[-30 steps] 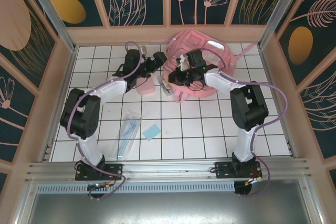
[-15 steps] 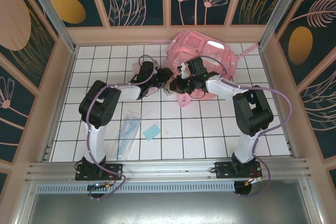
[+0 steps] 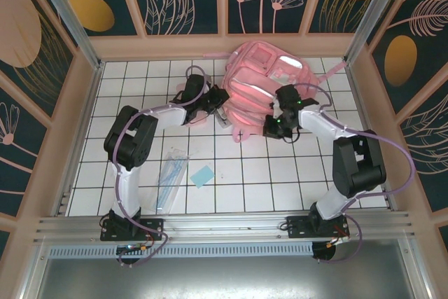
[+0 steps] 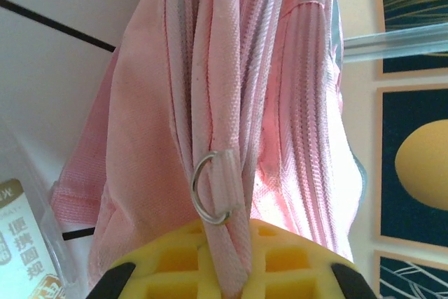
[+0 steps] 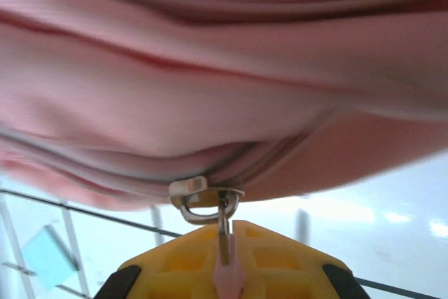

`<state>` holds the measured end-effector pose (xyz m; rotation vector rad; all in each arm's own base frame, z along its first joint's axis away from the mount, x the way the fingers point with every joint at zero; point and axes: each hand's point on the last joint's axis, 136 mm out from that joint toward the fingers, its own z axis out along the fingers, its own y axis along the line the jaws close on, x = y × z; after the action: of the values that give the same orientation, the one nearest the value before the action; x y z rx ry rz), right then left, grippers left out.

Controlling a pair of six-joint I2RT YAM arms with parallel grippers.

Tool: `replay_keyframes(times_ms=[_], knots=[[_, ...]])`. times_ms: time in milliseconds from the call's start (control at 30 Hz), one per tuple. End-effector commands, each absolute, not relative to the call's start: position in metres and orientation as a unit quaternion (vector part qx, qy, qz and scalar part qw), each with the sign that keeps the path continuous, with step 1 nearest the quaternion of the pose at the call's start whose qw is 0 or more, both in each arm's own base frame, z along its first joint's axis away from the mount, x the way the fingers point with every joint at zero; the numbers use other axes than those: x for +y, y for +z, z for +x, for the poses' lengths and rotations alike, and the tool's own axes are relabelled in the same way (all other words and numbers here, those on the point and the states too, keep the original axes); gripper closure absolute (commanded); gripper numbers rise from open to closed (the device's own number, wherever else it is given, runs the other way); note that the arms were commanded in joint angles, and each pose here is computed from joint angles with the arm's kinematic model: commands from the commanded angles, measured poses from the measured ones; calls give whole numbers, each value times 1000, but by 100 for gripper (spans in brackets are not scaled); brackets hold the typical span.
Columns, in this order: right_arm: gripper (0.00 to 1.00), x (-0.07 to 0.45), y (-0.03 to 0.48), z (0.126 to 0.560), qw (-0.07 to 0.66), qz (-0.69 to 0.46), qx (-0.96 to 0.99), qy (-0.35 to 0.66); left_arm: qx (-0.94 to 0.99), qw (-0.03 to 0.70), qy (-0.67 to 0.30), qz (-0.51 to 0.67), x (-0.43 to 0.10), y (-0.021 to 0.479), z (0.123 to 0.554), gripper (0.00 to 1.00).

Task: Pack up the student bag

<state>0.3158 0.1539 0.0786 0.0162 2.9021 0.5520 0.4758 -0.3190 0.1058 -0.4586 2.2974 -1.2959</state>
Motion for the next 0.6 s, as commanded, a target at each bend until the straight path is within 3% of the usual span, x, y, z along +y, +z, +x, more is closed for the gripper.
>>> replay_keyframes(times_ms=[0, 167, 267, 400, 567], knots=[[100, 83, 83, 317, 83, 19, 996, 41, 826, 311, -447, -144, -287, 136, 513, 100], [100, 14, 92, 374, 112, 31, 982, -147, 835, 302, -443, -125, -286, 133, 513, 100], [100, -1, 90, 404, 111, 23, 976, -188, 839, 301, -438, -119, -283, 130, 513, 100], [100, 37, 85, 410, 107, 8, 990, -96, 839, 303, -437, -116, -285, 129, 519, 100], [100, 118, 94, 381, 129, -8, 985, 111, 827, 301, -460, -117, -303, 121, 551, 100]])
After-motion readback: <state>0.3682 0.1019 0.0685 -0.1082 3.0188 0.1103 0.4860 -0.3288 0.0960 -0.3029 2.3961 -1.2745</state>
